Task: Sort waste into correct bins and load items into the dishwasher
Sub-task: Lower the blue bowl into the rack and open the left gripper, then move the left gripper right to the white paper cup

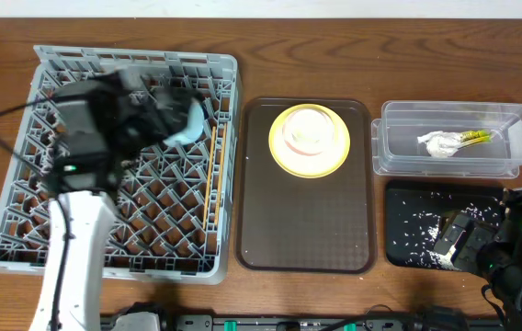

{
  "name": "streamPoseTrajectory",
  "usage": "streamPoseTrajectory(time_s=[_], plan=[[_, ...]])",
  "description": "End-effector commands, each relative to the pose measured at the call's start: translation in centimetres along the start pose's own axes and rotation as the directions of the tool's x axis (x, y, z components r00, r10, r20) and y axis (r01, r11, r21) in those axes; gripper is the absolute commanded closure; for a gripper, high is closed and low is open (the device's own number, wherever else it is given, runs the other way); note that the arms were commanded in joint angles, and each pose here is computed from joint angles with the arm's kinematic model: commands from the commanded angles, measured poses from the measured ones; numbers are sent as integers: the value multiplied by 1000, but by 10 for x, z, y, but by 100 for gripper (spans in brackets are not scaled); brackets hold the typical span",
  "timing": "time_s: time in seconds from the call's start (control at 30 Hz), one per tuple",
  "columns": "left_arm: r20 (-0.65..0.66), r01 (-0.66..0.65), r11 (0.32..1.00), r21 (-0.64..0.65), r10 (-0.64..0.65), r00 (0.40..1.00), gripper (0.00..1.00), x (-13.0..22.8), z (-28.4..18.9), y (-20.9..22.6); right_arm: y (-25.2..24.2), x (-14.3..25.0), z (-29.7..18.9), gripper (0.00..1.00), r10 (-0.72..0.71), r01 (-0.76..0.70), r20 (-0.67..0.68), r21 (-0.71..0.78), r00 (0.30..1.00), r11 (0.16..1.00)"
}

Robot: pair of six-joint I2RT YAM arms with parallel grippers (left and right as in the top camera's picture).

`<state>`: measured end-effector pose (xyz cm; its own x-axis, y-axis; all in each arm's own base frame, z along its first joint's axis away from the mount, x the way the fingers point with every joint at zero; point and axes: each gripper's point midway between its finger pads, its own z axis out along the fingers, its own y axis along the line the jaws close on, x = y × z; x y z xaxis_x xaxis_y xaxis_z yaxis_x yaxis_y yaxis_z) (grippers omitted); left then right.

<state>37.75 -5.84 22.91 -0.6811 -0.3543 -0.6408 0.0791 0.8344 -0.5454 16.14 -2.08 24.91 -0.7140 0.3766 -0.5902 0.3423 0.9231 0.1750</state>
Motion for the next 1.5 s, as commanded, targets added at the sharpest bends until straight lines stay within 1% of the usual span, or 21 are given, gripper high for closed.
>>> streamPoseTrajectory(time_s=[0.0, 0.07, 0.13, 0.17, 0.2, 0.23, 0.27, 0.3, 0.33, 0.37, 0.43, 0.6, 0.73, 0.9, 1.07, 1.2, 1.23, 1.27, 1.37, 1.4, 1.47], plan=[[16, -240, 968, -68, 242, 970, 2, 2, 9, -13, 0, -1, -1, 1, 13, -13, 3, 2, 1000, 1000], [6, -270, 962, -48, 270, 963, 2, 9, 19, -25, -1, -1, -1, 1, 13, -13, 3, 2, 1000, 1000], [-18, -283, 956, -79, 283, 959, 32, 16, 30, -24, 0, -1, -1, 1, 13, -13, 3, 2, 1000, 1000], [-34, -286, 954, -95, 284, 958, 32, 19, 35, -21, -1, -1, -1, 1, 13, -13, 3, 2, 1000, 1000], [-53, -286, 952, -105, 282, 958, 22, 24, 41, -18, -1, -1, -1, 1, 13, -13, 3, 2, 1000, 1000], [-75, -284, 953, -106, 277, 958, 23, 29, 47, -14, 0, -1, -1, 1, 13, -13, 3, 2, 1000, 1000], [-95, -281, 954, -108, 271, 958, 38, 33, 54, -11, 0, -1, -1, 1, 13, -13, 3, 2, 1000, 1000], [-116, -277, 954, -114, 264, 958, 65, 38, 60, -6, -1, -1, -1, 1, 13, -13, 3, 2, 1000, 1000], [-139, -272, 955, -119, 255, 957, 77, 43, 67, 0, 0, -1, -1, 1, 13, -13, 3, 2, 1000, 1000], [-160, -268, 955, -124, 247, 956, 86, 48, 73, 5, -1, -1, -1, 1, 13, -13, 3, 2, 1000, 1000], [-196, -263, 952, -153, 232, 953, 91, 57, 85, 18, -1, -1, -1, 1, 13, -13, 3, 2, 1000, 1000], [-213, -273, 905, -327, 211, 954, 91, 56, 90, 59, -1, -1, -1, 1, 13, -13, 3, 2, 1000, 1000], [-167, -259, 884, -389, 209, 964, 91, 40, 79, 70, 0, -1, -1, 1, 13, -13, 3, 2, 1000, 1000], [-99, -225, 786, -576, 205, 974, 91, 14, 51, 107, 0, -1, -1, 1, 13, -13, 3, 2, 1000, 1000], [-52, -182, 775, -606, 189, 981, 91, -3, 39, 119, 0, -1, -1, 1, 13, -13, 3, 2, 1000, 1000], [-3, -178, 825, -536, 209, 978, 88, -19, 31, 93, -1, -1, -1, 1, 13, -13, 3, 2, 1000, 1000], [17, -184, 858, -480, 219, 976, 83, -24, 28, 76, 0, -1, -1, 1, 13, -13, 3, 2, 1000, 1000], [37, -189, 888, -419, 225, 974, 71, -27, 26, 59, -1, -1, -1, 1, 13, -13, 3, 2, 1000, 1000], [90, -239, 956, -169, 256, 962, 18, -31, 12, -5, -1, -1, -1, 1, 13, -13, 3, 2, 1000, 1000], [110, -261, 961, -87, 269, 957, 12, -31, 5, -24, -1, -1, -1, 1, 13, -13, 3, 2, 1000, 1000], [141, -297, 954, 33, 289, 947, 11, -31, -10, -54, 0, -1, -1, 1, 13, -13, 3, 2, 1000, 1000]])
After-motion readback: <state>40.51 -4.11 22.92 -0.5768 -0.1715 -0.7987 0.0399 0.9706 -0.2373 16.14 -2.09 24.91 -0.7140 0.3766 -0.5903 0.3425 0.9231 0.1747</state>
